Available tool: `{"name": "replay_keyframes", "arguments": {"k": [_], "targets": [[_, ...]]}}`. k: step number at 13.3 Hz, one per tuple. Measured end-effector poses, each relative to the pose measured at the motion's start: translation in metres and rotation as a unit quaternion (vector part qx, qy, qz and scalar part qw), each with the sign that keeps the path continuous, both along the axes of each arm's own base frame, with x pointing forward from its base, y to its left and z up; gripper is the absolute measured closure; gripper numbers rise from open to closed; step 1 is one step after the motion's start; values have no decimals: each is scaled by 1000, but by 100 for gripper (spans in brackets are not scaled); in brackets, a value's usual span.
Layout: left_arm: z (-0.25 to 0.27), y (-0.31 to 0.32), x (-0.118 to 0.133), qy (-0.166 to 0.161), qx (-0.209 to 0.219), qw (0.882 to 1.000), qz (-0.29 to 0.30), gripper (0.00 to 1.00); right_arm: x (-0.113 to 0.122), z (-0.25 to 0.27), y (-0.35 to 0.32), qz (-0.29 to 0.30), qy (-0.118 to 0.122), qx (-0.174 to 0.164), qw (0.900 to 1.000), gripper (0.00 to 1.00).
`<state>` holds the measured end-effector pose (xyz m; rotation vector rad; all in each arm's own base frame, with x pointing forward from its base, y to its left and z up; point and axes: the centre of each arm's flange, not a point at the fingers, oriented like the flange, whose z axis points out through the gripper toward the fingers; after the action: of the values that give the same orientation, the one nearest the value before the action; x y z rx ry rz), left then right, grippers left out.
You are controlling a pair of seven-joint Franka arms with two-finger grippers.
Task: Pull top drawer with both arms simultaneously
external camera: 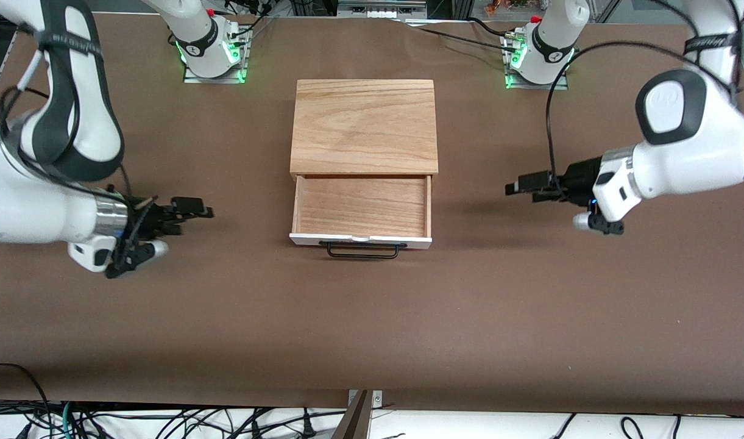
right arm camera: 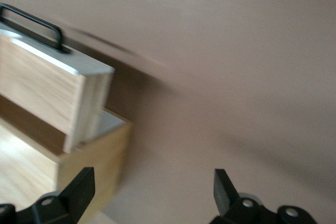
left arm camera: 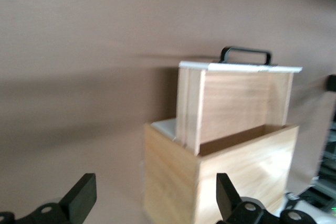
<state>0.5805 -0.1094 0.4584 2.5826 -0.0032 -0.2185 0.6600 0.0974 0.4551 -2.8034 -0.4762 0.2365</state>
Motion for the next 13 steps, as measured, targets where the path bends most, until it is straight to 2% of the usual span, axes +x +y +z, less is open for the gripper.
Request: {"name": "replay_keyframes", "arguments": {"k": [2,3,6,8,10,13], "targets": [[29,17,-19,-10,78,996,-35,0,-20,44,-2,6,-13,-73,997,0],[43,27,-28,-13,115,992,-50,0,-32,61,-1,-4,-12,-100,995,0],[76,56,-47,-30,215,973,-76,0,-72,85,-10,-53,-9,-142,988,0],[88,63,-51,-42,244,965,-82,0,-92,90,-22,-64,-16,-170,983,0],[90,67,-51,-45,254,963,-82,0,-101,95,-45,-80,-22,-175,981,0],[105,74,-56,-56,256,963,-70,0,-99,113,-72,-109,-60,-170,978,0]]}}
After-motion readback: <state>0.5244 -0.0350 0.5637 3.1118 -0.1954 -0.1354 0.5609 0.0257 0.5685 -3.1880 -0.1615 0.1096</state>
